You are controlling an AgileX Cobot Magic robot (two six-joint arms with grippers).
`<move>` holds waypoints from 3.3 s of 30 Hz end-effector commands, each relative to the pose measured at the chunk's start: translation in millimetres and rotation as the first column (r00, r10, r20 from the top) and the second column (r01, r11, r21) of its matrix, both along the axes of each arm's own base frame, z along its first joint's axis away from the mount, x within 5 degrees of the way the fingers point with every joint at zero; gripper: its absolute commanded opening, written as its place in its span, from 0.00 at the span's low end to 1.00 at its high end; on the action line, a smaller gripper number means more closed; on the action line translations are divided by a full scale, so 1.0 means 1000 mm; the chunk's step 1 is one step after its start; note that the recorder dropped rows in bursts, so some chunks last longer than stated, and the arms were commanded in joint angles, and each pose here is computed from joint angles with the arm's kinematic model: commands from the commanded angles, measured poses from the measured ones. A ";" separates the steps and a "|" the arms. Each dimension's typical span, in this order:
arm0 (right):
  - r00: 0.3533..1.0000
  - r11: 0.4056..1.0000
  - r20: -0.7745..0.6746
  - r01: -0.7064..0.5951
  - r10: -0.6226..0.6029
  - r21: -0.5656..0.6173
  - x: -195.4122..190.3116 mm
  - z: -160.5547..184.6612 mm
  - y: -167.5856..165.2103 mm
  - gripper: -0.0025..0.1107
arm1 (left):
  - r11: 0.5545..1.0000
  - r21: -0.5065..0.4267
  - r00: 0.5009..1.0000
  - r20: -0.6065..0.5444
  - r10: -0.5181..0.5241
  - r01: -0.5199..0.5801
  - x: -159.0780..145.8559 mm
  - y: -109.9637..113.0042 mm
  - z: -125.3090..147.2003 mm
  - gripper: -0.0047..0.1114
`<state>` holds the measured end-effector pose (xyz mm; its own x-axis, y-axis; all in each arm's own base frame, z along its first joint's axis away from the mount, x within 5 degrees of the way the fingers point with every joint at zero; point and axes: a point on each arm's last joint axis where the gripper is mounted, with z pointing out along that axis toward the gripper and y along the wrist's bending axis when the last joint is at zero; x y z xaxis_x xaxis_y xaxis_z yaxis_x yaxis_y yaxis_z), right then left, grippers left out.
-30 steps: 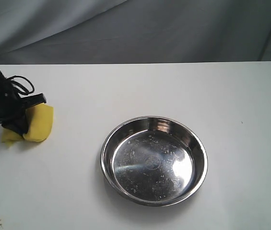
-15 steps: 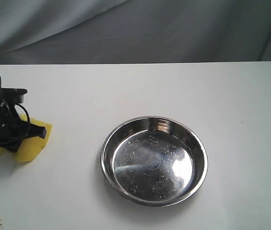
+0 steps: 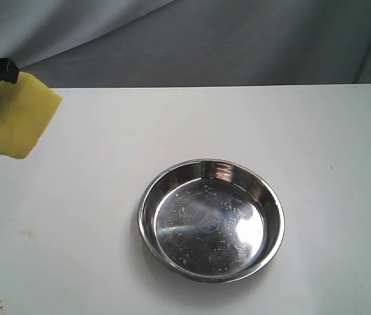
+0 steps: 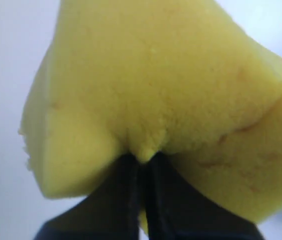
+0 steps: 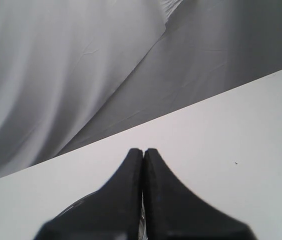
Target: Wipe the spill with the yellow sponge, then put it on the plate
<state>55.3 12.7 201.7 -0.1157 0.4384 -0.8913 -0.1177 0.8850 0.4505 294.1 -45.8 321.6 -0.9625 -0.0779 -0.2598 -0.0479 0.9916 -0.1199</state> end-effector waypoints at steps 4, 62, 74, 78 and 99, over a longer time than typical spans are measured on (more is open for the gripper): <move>1.000 1.000 0.003 0.002 -0.002 -0.014 0.000 -0.001 0.000 0.02 | 0.999 0.033 0.993 -0.118 0.017 -0.013 0.003 0.000 -0.031 0.04; 1.000 1.000 0.003 0.002 -0.002 -0.014 0.000 -0.001 0.000 0.02 | 0.981 0.141 0.799 -0.602 -0.022 0.133 -0.009 -0.007 -0.252 0.04; 1.000 1.000 0.003 0.002 -0.002 -0.014 0.000 -0.001 0.000 0.02 | 0.983 0.136 0.833 -0.552 -0.030 0.126 -0.068 0.004 -0.211 0.04; 1.000 1.000 0.003 0.002 -0.002 -0.014 0.000 -0.001 0.000 0.02 | 0.984 0.133 0.864 -0.502 -0.036 0.118 -0.078 0.006 -0.190 0.04; 1.000 1.000 0.003 0.002 -0.002 -0.014 0.000 -0.001 0.000 0.02 | 0.999 0.051 0.968 -0.248 0.027 -0.015 0.007 -0.015 -0.192 0.04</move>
<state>55.3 12.7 201.7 -0.1157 0.4384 -0.8913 -0.1177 0.8850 0.4505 269.4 -53.8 135.3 -0.9953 -0.0315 0.0915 -0.0326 0.9994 -0.0104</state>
